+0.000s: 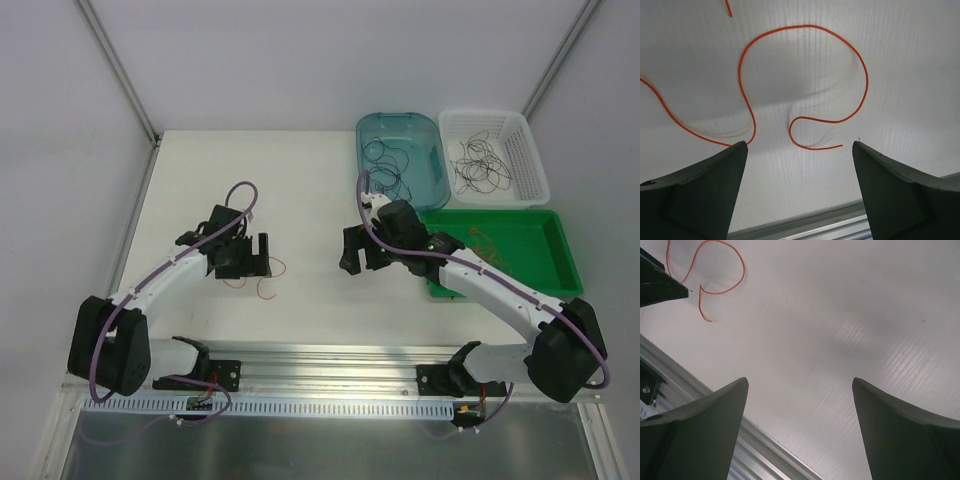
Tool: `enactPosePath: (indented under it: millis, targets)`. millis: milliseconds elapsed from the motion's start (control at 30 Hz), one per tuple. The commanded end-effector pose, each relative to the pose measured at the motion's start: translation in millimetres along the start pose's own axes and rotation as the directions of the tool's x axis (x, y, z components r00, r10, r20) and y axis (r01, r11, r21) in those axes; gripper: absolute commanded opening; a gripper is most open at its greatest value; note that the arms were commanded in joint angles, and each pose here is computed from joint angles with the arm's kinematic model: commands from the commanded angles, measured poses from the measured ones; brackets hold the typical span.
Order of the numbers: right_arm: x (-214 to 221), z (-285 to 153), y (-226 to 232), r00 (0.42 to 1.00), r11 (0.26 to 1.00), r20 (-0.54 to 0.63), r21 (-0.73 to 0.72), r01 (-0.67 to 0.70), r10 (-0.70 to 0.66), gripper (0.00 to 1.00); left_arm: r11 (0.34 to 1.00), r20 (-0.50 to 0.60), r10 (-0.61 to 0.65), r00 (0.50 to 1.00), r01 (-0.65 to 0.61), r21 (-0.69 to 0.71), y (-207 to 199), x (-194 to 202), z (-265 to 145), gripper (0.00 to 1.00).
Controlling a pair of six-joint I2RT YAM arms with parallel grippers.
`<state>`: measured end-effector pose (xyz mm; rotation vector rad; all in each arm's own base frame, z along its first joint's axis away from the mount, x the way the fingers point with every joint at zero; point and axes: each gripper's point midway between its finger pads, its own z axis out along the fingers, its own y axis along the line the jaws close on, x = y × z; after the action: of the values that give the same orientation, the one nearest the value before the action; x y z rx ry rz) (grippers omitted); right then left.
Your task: Untangle the cables
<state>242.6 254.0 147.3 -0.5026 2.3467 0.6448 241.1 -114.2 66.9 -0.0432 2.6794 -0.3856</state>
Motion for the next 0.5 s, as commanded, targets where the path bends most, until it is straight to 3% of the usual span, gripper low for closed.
enactPosePath:
  millis: [0,167,367,467]
  targets:
    - [-5.3,-2.7,14.1,0.999,0.998,0.048,-0.060,-0.009,0.012,0.90,0.998,-0.047,0.048,0.998,-0.050,-0.041,-3.0,3.3,8.1,0.86]
    - [1.3,-2.9,22.1,0.999,0.997,0.041,-0.078,0.008,-0.005,0.93,0.993,-0.107,0.043,0.993,-0.054,-0.107,-1.6,3.0,24.8,0.75]
    - [6.2,-7.6,29.8,0.998,0.994,0.068,-0.110,-0.002,0.009,0.93,0.965,-0.155,0.129,0.980,-0.160,-0.208,-9.8,7.8,47.5,0.61]
    - [11.6,-12.9,29.7,0.996,0.993,0.083,-0.116,-0.009,0.019,0.93,0.946,-0.148,0.172,0.974,-0.205,-0.250,-14.5,8.1,52.2,0.46]
